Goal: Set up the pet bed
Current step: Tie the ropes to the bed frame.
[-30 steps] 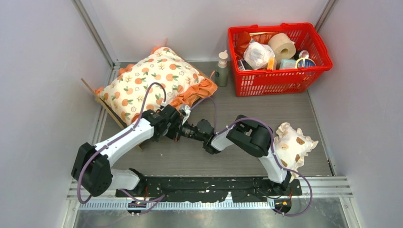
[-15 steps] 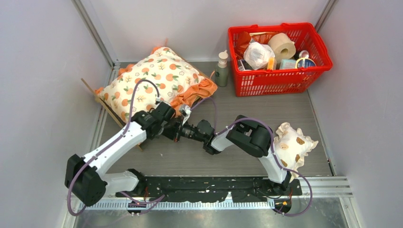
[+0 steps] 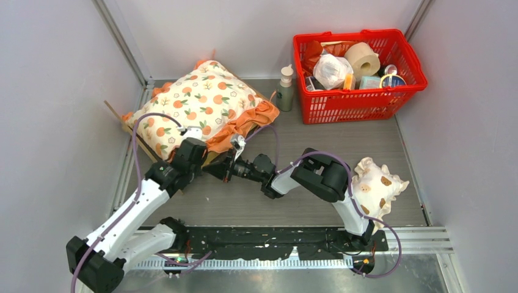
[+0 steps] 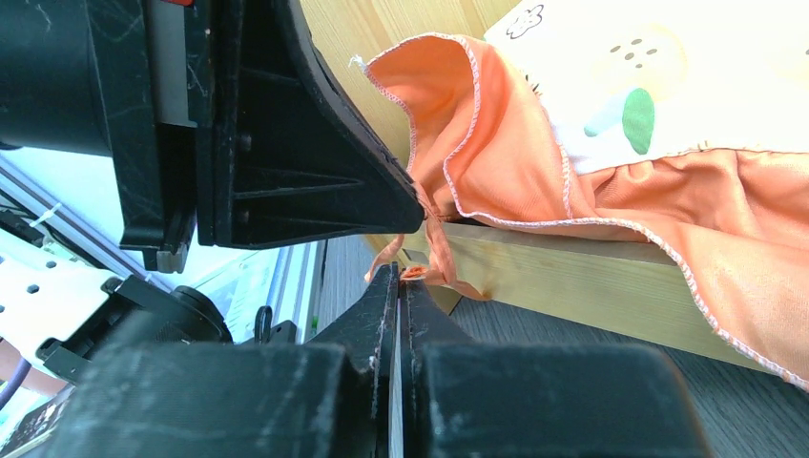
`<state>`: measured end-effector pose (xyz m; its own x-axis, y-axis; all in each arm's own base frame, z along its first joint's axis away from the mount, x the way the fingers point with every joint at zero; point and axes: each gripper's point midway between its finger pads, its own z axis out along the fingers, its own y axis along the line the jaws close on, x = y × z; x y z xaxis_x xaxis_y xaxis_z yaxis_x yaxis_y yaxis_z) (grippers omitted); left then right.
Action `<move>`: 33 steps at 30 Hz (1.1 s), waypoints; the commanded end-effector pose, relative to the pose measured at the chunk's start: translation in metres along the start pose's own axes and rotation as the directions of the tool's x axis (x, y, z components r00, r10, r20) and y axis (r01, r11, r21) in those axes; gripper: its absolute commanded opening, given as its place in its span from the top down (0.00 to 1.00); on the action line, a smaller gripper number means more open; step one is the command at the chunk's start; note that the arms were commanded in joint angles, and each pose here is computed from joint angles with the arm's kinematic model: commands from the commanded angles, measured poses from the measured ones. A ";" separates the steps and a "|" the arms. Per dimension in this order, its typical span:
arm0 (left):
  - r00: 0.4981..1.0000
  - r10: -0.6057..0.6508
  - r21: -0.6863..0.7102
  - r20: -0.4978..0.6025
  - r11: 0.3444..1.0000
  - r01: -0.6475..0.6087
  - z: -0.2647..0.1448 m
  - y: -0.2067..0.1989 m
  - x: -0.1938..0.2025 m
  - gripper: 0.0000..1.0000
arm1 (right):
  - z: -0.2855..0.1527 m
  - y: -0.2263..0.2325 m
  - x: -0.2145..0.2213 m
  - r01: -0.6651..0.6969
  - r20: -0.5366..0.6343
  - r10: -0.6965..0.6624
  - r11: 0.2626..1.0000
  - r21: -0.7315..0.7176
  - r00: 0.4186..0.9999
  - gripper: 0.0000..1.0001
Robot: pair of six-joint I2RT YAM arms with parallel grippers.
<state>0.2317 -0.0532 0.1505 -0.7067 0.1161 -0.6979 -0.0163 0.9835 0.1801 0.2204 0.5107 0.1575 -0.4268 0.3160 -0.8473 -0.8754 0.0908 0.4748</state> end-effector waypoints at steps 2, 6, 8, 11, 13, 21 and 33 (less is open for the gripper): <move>0.971 -0.166 0.032 0.170 0.986 0.162 0.001 -0.004 -0.029 1.00 | 0.012 0.030 -0.051 0.047 0.145 -0.033 0.994 -0.095 0.989 0.95; 0.939 -0.253 0.065 0.233 0.967 0.244 0.008 -0.006 -0.025 1.00 | 0.013 0.031 -0.050 0.043 0.144 -0.028 0.994 -0.100 0.989 0.95; 0.919 -0.281 0.081 0.278 0.960 0.269 0.011 -0.006 -0.026 1.00 | 0.013 0.030 -0.050 0.041 0.143 -0.027 0.994 -0.100 0.989 0.95; 0.893 -0.314 0.075 0.324 0.949 0.306 0.013 0.000 -0.024 1.00 | 0.013 0.030 -0.050 0.041 0.143 -0.027 0.994 -0.099 0.989 0.95; 0.874 -0.331 0.094 0.355 0.943 0.319 0.011 0.001 -0.027 1.00 | 0.014 0.030 -0.049 0.039 0.141 -0.025 0.994 -0.100 0.990 0.95; 0.858 -0.328 0.117 0.396 0.944 0.307 0.001 0.007 -0.029 1.00 | 0.016 0.028 -0.043 0.024 0.130 -0.010 0.994 -0.104 0.991 0.95; 0.698 -0.548 0.221 0.461 0.833 0.508 -0.012 0.023 -0.016 1.00 | 0.020 0.022 -0.041 0.043 0.105 -0.035 0.997 -0.071 0.994 0.95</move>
<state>0.2289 -0.0391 0.1606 -0.2968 -0.2856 -0.9112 -0.1961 0.9521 -0.2346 0.2223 0.5160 0.1624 -0.4361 0.3187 -0.8416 -0.8719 0.0817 0.4828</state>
